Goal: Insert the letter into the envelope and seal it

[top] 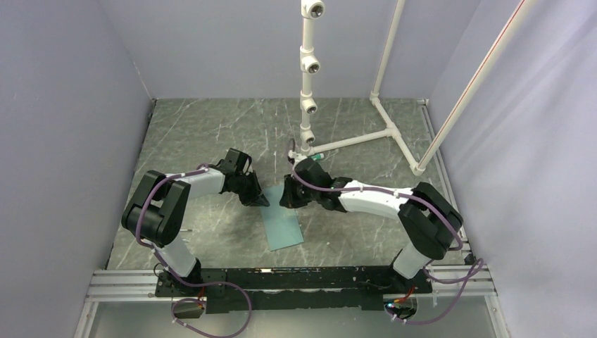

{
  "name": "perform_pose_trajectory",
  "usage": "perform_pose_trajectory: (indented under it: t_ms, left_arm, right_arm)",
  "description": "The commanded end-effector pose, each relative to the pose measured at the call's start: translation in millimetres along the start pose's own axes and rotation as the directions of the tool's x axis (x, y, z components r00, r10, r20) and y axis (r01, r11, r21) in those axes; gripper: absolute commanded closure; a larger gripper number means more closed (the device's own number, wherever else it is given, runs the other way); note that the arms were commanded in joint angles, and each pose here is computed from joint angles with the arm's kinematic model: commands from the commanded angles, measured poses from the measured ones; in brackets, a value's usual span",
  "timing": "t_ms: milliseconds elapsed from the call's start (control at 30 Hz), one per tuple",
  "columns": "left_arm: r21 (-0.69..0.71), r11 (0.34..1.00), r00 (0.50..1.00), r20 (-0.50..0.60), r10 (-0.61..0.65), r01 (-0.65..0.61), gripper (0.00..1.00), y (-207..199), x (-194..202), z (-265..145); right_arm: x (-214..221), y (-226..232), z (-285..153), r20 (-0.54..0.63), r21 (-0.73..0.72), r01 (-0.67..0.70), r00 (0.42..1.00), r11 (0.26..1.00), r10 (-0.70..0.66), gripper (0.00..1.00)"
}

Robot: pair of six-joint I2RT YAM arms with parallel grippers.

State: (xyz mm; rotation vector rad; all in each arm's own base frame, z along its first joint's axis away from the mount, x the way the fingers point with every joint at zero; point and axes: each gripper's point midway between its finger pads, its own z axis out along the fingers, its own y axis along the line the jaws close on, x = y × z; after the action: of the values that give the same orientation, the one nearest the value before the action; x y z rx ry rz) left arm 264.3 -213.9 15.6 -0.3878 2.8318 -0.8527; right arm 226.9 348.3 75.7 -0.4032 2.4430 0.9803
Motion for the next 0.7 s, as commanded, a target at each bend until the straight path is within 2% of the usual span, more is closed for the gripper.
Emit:
perform_pose_trajectory:
  t_ms: [0,67,200,433,567,667]
  left_arm:
    - [-0.134,0.991,0.996,-0.083,-0.026,0.015,0.97,35,28,4]
    - [-0.134,0.991,0.996,-0.088,-0.026,0.014,0.97,35,29,4]
    - [-0.137,0.99,0.995,-0.099,-0.033,0.02,0.97,37,32,5]
    - [-0.146,0.989,0.994,-0.104,-0.036,0.021,0.97,40,33,7]
    - [-0.15,0.989,0.994,-0.108,-0.035,0.019,0.98,41,33,8]
    - [-0.148,0.989,0.994,-0.105,-0.039,0.023,0.98,40,32,8]
  right_arm:
    - [-28,-31,-7,0.079,0.4,0.183,0.969,0.898,-0.233,0.8]
    - [-22,-25,-1,0.033,0.433,0.263,0.951,0.862,-0.307,0.76]
    - [-8,-19,15,-0.042,0.443,0.346,0.929,0.827,-0.367,0.77]
    - [4,-18,29,-0.096,0.428,0.375,0.923,0.822,-0.372,0.89]
    - [13,-17,36,-0.125,0.394,0.393,0.918,0.83,-0.376,0.9]
    - [19,-14,39,-0.123,0.359,0.392,0.92,0.847,-0.373,0.86]
